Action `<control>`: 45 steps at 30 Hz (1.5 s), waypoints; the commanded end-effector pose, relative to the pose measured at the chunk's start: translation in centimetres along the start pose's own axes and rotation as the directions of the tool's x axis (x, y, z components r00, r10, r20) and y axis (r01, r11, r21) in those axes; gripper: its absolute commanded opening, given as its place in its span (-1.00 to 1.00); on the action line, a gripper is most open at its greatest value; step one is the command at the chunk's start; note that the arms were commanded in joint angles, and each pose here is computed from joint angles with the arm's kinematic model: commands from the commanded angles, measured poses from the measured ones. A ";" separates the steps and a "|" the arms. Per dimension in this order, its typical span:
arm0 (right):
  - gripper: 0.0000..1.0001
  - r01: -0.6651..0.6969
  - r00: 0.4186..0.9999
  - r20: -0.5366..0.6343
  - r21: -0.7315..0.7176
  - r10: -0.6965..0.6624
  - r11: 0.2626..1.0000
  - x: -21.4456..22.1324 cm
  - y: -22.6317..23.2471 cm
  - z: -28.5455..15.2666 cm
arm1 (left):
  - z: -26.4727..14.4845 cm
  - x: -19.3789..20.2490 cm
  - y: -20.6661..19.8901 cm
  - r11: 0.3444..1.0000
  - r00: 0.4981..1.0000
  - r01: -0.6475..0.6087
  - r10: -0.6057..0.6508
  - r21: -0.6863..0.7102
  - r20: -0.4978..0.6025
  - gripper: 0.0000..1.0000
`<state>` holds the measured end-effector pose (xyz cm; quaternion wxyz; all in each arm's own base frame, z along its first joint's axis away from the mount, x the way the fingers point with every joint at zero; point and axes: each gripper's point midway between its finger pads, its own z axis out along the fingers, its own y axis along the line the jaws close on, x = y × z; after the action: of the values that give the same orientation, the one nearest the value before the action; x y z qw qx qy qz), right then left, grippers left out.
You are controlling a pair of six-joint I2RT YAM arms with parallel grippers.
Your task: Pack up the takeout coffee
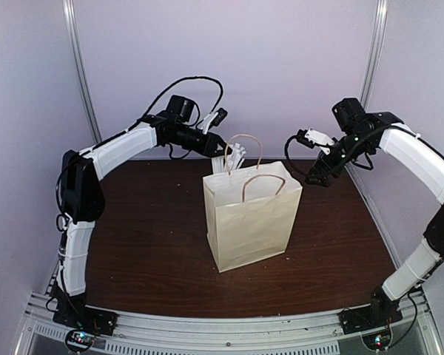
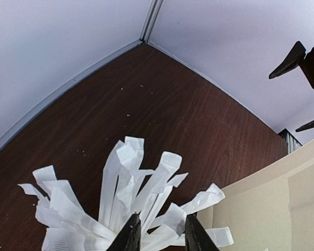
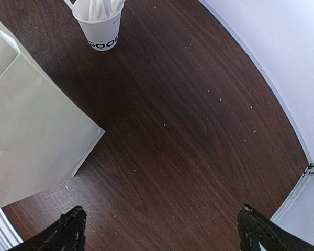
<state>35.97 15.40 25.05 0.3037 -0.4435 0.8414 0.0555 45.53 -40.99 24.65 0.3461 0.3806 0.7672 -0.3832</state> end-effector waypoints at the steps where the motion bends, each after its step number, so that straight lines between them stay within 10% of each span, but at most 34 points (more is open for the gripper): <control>1: 1.00 -0.004 1.000 0.006 0.021 0.004 1.000 -0.3 -0.8 0.0 | -0.1 -1.4 -1.0 0.998 0.999 -0.019 0.017 0.053 0.043 -0.42; 21: 1.00 -0.003 1.000 0.014 0.032 0.002 0.999 -0.1 -0.8 -0.4 | 0.4 -1.7 -0.9 0.997 0.998 -0.022 0.018 0.070 0.056 -0.93; 45: 1.00 -0.008 0.999 0.038 0.022 0.007 1.000 -0.3 -0.5 -0.6 | -16.3 -13.1 -9.9 0.947 0.898 -0.295 0.321 -0.128 0.300 -1.00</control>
<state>36.35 15.41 24.93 0.3076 -0.4434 0.8402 0.0541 40.48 -36.66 42.30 0.4908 0.4153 0.6772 -0.3580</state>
